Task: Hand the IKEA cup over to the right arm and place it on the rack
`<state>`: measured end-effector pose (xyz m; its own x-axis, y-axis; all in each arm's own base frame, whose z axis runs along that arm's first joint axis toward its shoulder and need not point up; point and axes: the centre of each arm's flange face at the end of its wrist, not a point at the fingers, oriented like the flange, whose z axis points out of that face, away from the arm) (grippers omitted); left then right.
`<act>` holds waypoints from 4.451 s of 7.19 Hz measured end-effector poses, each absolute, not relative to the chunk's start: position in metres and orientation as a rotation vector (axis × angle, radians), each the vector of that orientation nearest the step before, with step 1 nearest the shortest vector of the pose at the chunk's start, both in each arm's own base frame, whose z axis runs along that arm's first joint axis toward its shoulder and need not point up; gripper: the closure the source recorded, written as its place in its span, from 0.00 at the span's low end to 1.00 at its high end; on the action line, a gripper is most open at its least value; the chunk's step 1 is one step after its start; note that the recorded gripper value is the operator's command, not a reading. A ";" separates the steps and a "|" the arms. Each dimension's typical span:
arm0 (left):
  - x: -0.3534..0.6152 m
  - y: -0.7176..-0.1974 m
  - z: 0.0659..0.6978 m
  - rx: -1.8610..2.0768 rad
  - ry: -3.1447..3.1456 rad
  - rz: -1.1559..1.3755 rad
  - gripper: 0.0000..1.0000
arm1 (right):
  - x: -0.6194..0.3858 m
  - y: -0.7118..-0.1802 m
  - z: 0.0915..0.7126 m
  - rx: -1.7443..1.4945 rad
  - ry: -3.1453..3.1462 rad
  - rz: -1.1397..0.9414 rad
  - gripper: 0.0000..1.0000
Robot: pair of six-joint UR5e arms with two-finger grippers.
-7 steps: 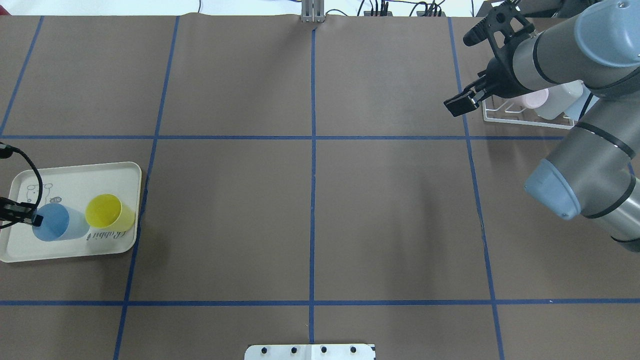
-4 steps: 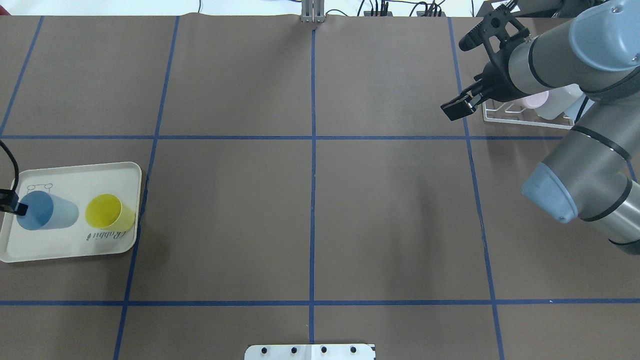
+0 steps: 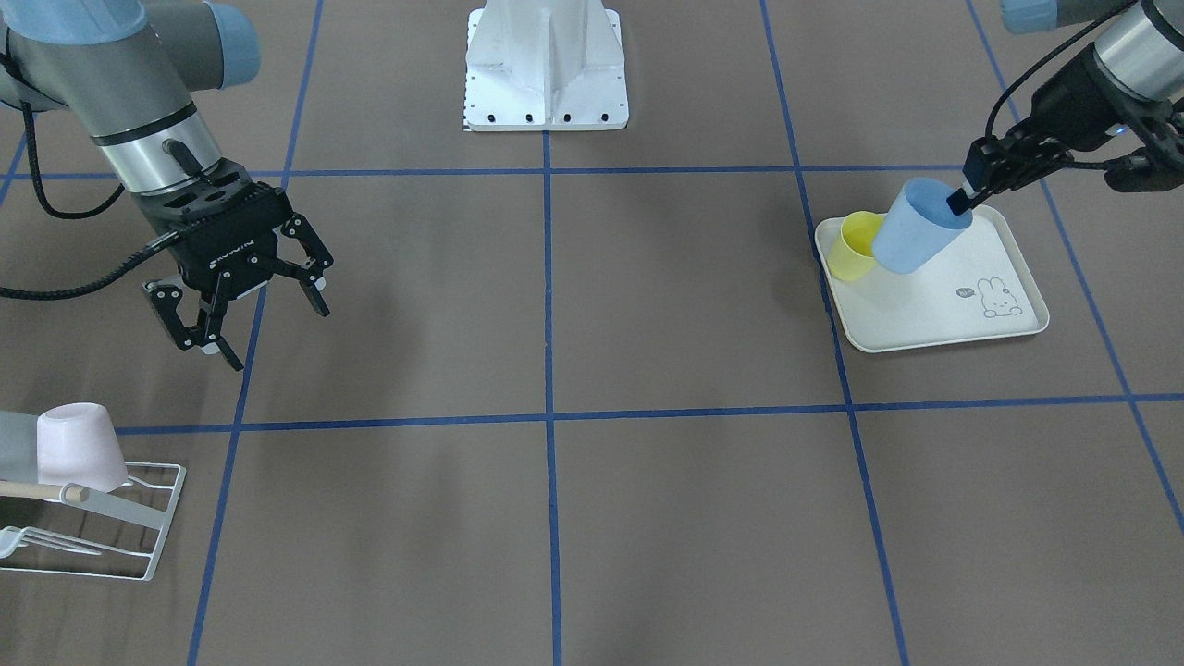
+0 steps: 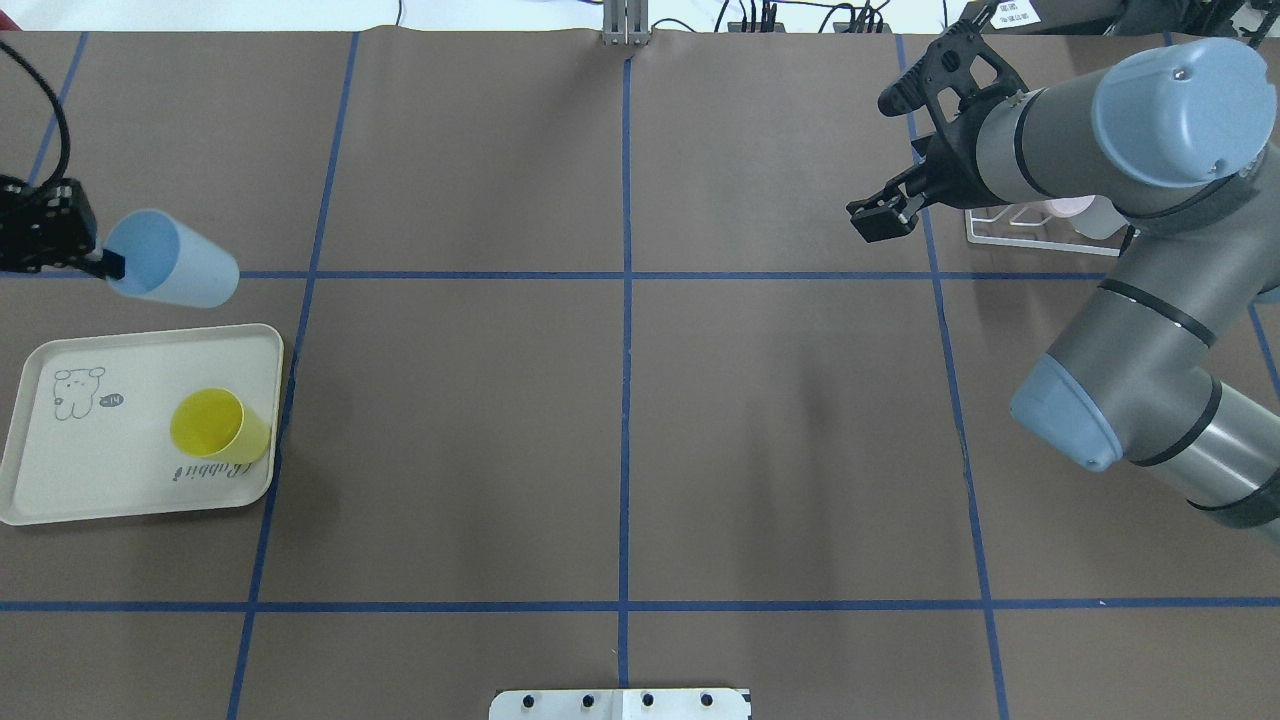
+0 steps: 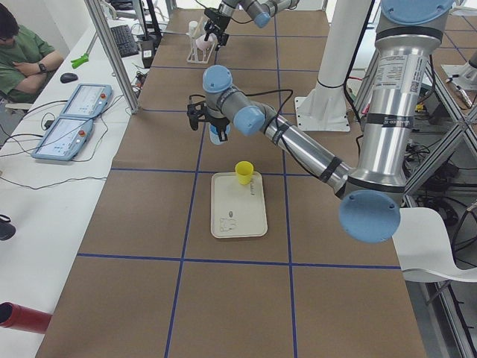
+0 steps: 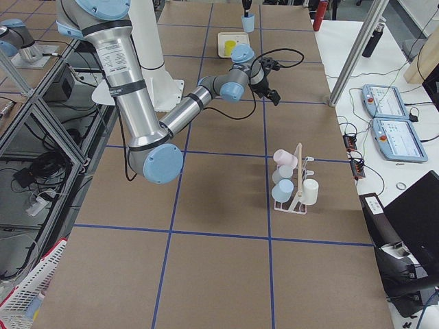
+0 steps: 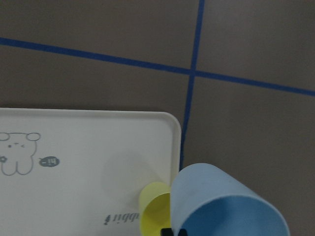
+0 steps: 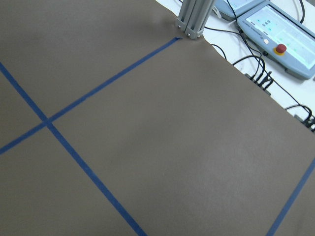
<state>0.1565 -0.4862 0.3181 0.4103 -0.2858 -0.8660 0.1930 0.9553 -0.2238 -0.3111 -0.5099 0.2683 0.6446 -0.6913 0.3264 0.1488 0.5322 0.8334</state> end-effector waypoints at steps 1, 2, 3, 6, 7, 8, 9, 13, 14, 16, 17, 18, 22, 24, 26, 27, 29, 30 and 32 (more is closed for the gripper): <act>0.170 -0.510 0.280 -0.147 1.147 -0.387 1.00 | -0.312 -0.510 0.265 0.935 -0.709 -0.583 0.00; 0.181 -0.530 0.247 -0.197 1.175 -0.460 1.00 | -0.317 -0.511 0.262 1.005 -0.713 -0.592 0.00; 0.192 -0.548 0.215 -0.247 1.199 -0.522 1.00 | -0.328 -0.511 0.261 1.079 -0.728 -0.591 0.00; 0.230 -0.567 0.151 -0.366 1.246 -0.589 1.00 | -0.361 -0.510 0.245 1.213 -0.791 -0.595 0.00; 0.242 -0.570 0.139 -0.390 1.262 -0.598 1.00 | -0.369 -0.508 0.226 1.244 -0.817 -0.599 0.00; 0.250 -0.574 0.124 -0.415 1.277 -0.621 1.00 | -0.376 -0.503 0.210 1.268 -0.843 -0.604 0.01; 0.253 -0.576 0.113 -0.438 1.288 -0.645 1.00 | -0.383 -0.497 0.199 1.297 -0.866 -0.607 0.01; 0.264 -0.568 0.086 -0.486 1.325 -0.666 1.00 | -0.419 -0.464 0.150 1.408 -0.946 -0.526 0.01; 0.267 -0.565 0.080 -0.497 1.330 -0.668 1.00 | -0.422 -0.459 0.144 1.423 -0.963 -0.482 0.01; 0.276 -0.558 0.072 -0.521 1.338 -0.661 1.00 | -0.427 -0.445 0.136 1.480 -0.998 -0.350 0.01; 0.280 -0.554 0.070 -0.533 1.344 -0.656 1.00 | -0.429 -0.441 0.135 1.495 -1.000 -0.315 0.01; 0.285 -0.550 0.067 -0.542 1.350 -0.649 1.00 | -0.430 -0.439 0.134 1.501 -1.000 -0.300 0.01; 0.298 -0.541 0.061 -0.557 1.352 -0.624 1.00 | -0.433 -0.436 0.134 1.504 -1.004 -0.296 0.01; 0.299 -0.539 0.058 -0.558 1.354 -0.618 1.00 | -0.434 -0.435 0.134 1.505 -1.001 -0.302 0.01; 0.301 -0.538 0.056 -0.558 1.356 -0.613 1.00 | -0.433 -0.436 0.134 1.510 -0.989 -0.299 0.02; 0.302 -0.537 0.056 -0.559 1.355 -0.611 1.00 | -0.433 -0.436 0.135 1.514 -0.981 -0.295 0.04; 0.305 -0.536 0.056 -0.562 1.354 -0.606 1.00 | -0.432 -0.436 0.135 1.522 -0.968 -0.300 0.04; 0.307 -0.535 0.056 -0.564 1.353 -0.603 1.00 | -0.432 -0.436 0.135 1.530 -0.958 -0.310 0.04; 0.308 -0.534 0.056 -0.565 1.352 -0.600 1.00 | -0.433 -0.436 0.134 1.541 -0.943 -0.324 0.30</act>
